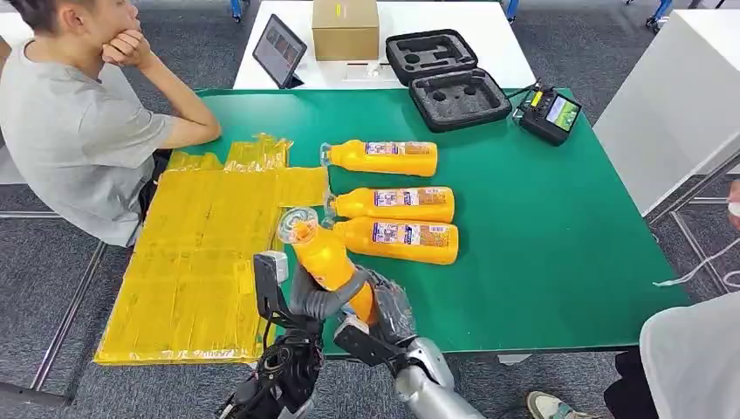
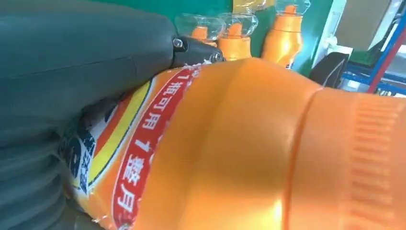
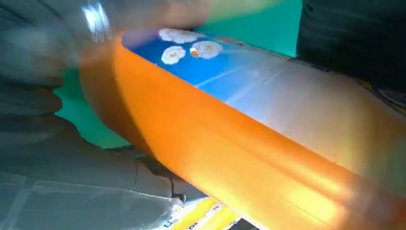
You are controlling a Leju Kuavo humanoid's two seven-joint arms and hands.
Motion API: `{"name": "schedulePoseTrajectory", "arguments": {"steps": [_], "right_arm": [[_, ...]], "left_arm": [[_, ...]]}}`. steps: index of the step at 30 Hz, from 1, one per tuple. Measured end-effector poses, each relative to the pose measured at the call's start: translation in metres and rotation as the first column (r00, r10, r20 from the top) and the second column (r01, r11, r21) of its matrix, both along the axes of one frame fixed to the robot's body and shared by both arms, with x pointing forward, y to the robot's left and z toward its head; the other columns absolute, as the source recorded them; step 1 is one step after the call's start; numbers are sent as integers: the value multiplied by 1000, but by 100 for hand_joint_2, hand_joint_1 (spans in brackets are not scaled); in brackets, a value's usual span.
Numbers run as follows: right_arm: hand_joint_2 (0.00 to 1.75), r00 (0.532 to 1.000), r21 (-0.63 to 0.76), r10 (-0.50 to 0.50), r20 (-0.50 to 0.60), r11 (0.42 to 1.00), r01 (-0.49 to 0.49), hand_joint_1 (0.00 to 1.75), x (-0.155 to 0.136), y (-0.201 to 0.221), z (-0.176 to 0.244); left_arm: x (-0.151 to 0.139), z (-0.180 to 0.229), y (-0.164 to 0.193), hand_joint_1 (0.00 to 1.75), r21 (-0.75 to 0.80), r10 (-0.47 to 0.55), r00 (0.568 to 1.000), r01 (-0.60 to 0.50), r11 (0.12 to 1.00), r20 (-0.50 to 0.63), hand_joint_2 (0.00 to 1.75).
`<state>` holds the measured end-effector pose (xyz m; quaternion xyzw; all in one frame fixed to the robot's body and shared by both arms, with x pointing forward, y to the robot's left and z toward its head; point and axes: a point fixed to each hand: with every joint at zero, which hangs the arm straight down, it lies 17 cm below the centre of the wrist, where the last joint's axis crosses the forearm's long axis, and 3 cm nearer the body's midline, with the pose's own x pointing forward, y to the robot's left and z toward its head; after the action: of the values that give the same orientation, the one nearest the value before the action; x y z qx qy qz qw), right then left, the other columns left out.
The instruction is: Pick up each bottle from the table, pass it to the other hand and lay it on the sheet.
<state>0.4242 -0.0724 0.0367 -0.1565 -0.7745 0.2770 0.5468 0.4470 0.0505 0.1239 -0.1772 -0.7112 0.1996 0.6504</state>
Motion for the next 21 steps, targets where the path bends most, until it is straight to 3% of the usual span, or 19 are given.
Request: {"name": "schedulePoseTrajectory", "arguments": {"steps": [1,2,3,14,21], "right_arm": [[175,1000,1,1,-1,1000,-1,134,0,0,0],[175,1000,2,0,-2,1000,0,21,0,0,0],[175,1000,5,0,-5,1000,0,0,-1,1,-1],[175,995,100,56,-78,994,-48,0,-8,13,-9],[175,982,232,98,-161,971,-59,0,-15,19,-18]], "left_arm": [[0,0,0,175,0,2,1000,-2,1000,0,175],[0,-1,0,175,1,5,1000,-5,1000,-2,175],[0,-1,1,175,4,11,1000,-11,1000,-3,175],[4,10,16,175,51,79,995,-83,995,60,175],[4,21,35,175,187,76,985,-104,977,154,175]]}}
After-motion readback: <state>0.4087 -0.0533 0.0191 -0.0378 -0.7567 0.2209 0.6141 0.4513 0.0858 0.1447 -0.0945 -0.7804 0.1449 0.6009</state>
